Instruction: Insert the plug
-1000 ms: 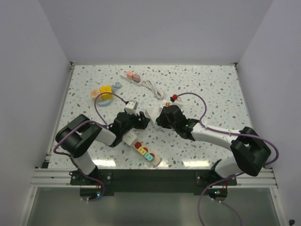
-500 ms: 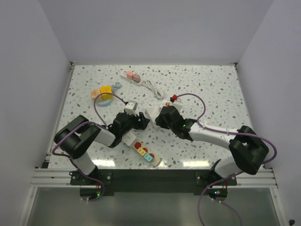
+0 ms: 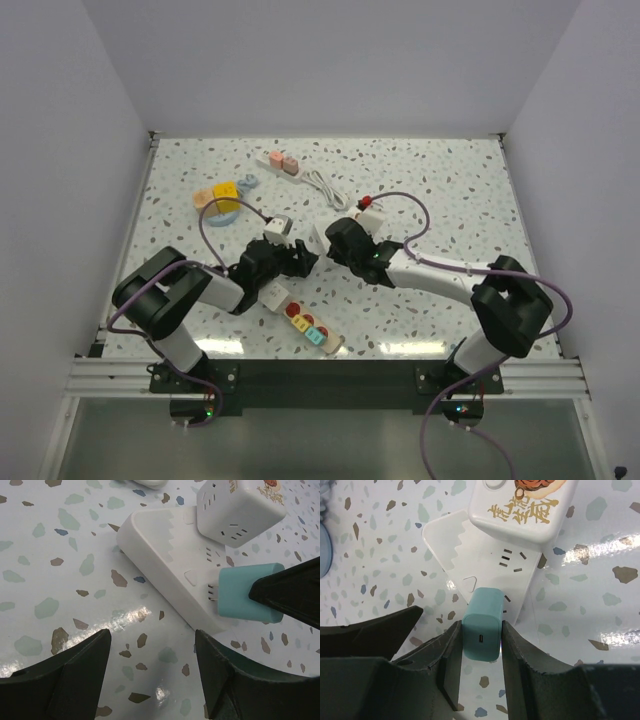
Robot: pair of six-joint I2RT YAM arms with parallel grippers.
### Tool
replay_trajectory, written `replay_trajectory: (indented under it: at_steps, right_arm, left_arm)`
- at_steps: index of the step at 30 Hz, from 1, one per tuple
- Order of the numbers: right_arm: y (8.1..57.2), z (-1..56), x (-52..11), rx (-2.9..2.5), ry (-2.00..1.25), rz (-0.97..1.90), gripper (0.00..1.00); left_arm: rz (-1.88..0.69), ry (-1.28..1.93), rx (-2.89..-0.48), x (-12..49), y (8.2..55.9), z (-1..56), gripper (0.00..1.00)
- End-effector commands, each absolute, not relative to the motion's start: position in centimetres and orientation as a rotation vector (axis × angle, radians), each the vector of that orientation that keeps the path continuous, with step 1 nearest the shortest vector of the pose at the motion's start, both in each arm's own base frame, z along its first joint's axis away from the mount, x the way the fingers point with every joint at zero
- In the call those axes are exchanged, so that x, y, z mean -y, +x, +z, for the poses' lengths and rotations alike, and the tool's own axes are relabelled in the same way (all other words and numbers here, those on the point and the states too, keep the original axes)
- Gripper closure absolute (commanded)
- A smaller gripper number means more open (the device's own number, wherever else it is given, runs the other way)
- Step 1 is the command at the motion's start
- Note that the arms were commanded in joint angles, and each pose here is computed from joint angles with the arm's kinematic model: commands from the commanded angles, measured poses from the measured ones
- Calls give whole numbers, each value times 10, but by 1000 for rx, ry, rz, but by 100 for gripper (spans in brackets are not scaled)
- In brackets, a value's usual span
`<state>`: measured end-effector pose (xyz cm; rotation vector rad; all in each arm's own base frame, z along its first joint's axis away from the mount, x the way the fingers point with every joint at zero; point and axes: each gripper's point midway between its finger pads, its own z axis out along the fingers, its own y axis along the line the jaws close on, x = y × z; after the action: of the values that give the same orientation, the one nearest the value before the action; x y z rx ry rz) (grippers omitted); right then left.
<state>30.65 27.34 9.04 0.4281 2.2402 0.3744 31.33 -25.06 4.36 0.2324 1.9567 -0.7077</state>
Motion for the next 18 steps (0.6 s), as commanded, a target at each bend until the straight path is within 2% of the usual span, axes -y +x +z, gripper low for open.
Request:
replay_trajectory:
  at_steps: [1,18]
  right_arm:
    - [310,83,-247,-2219,492,202,100]
    - [349,70,-257,-2277,525,294,100]
  left_arm:
    - [-705,269,-1953,249,305,43,27]
    - [-724,353,-1822,248,297,67,27]
